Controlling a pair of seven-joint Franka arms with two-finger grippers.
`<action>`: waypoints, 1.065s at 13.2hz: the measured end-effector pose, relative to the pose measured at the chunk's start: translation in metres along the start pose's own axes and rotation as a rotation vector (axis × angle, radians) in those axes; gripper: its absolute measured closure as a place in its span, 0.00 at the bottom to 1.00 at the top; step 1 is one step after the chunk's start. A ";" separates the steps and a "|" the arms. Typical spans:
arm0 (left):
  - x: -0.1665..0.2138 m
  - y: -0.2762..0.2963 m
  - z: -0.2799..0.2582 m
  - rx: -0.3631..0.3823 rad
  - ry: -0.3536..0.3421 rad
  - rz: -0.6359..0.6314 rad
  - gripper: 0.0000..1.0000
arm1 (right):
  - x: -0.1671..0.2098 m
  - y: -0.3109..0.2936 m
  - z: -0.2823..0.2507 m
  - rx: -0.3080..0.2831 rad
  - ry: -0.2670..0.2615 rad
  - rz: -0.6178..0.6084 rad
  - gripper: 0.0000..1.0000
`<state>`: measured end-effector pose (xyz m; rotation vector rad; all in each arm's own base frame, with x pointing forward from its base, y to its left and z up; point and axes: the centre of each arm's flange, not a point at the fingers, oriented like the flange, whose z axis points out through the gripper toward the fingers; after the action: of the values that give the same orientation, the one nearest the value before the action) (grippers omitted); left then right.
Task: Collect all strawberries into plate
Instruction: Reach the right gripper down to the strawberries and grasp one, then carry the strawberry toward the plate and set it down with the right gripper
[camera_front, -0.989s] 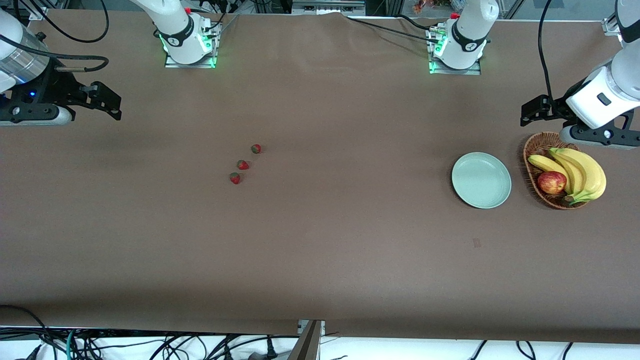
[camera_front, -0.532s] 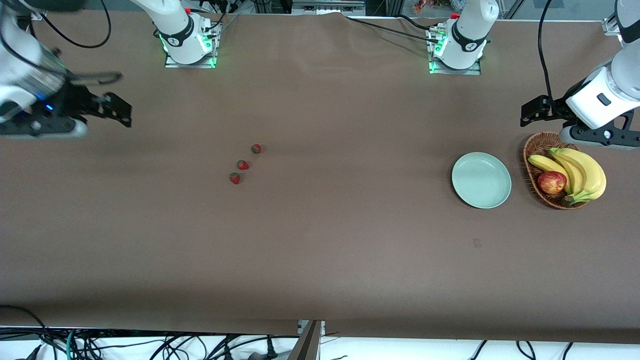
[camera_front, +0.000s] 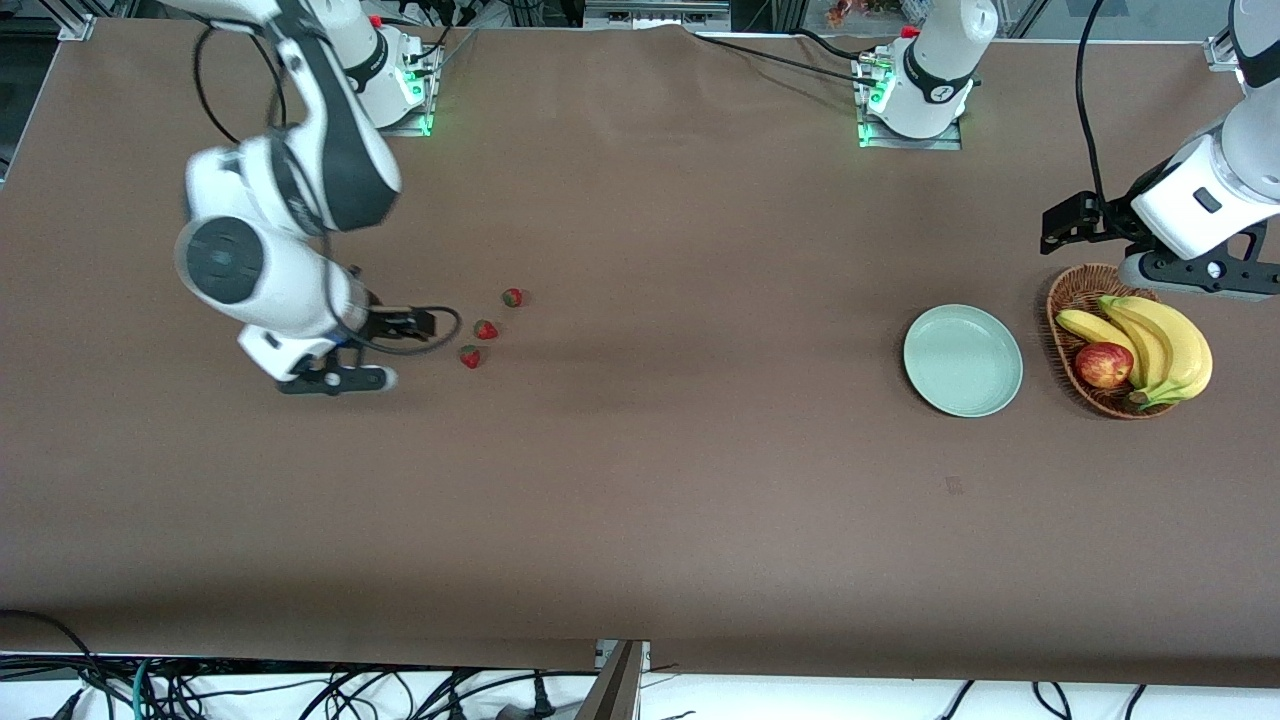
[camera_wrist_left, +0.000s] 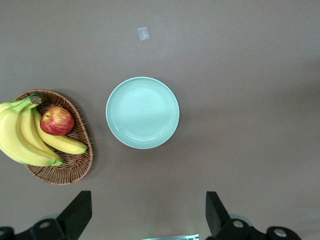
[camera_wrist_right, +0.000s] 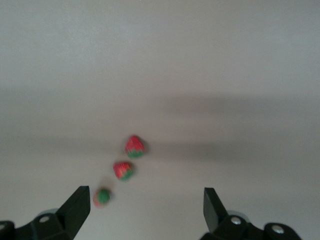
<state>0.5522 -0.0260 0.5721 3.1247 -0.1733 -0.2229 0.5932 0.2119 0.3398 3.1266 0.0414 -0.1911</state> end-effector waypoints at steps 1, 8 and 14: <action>0.000 0.000 0.000 0.000 0.001 0.000 0.00 | -0.005 -0.005 0.031 0.001 0.019 0.008 0.00; 0.000 0.000 0.000 0.000 0.004 0.000 0.00 | -0.030 -0.029 0.158 0.027 0.058 0.128 0.02; 0.000 0.000 0.000 0.000 0.004 0.000 0.00 | -0.033 -0.035 0.173 0.039 0.073 0.139 0.17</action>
<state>0.5527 -0.0261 0.5724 3.1252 -0.1734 -0.2165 0.5389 0.2444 0.1716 3.1579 -0.1808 -0.0772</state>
